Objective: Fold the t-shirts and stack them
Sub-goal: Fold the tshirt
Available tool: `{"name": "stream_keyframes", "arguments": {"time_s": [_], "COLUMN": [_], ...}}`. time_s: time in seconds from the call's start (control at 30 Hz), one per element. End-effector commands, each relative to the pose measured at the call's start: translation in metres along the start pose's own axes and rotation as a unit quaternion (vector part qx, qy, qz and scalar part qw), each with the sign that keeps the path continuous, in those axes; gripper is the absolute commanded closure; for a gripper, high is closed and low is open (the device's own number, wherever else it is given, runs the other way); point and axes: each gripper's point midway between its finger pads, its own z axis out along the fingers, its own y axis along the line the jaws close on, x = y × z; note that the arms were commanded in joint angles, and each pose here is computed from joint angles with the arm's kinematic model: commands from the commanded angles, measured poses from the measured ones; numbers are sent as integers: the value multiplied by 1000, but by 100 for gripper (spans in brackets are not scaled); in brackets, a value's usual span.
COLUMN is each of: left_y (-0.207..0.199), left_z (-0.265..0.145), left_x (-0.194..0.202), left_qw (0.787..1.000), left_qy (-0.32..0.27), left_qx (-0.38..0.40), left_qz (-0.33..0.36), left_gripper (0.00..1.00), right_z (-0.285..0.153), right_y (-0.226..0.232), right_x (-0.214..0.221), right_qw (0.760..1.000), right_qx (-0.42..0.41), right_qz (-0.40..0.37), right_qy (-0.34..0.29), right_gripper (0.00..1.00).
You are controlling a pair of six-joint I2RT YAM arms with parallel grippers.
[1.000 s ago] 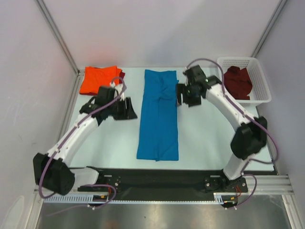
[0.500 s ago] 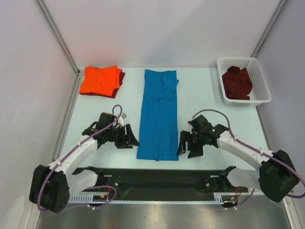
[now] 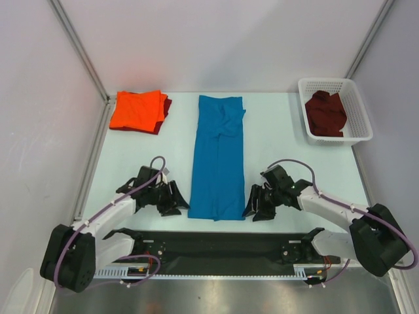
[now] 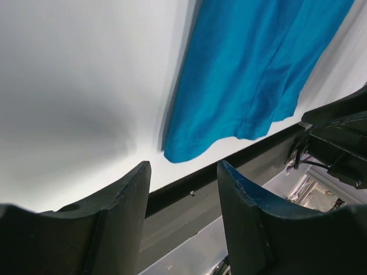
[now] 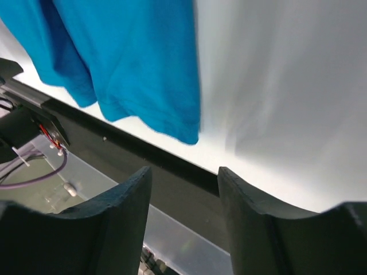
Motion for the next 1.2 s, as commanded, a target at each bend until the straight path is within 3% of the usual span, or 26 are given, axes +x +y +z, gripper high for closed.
{"name": "stream_keyframes", "arguments": {"time_s": [0.0,0.27,0.6,1.17], "left_y": [4,16,10,22], "left_z": [9,20,24,42], "left_x": [-5,1,-27,-26], "left_qw": [1000,999,999,998], "left_qy": [-7,13,-13,20], "left_qx": [-1,-23,-37,-55], "left_qz": [-16,-18,28,37], "left_gripper": [45,49,45,56], "right_z": [6,15,25,36], "right_y": [-3,-7,-18,-37], "right_x": [-10,-14,-29,-46], "right_qw": [1000,999,999,999], "right_qx": [-14,-22,0,21], "right_qz": [18,35,28,41], "right_qy": [-16,-5,-16,-25], "right_gripper": [46,49,47,53]}}
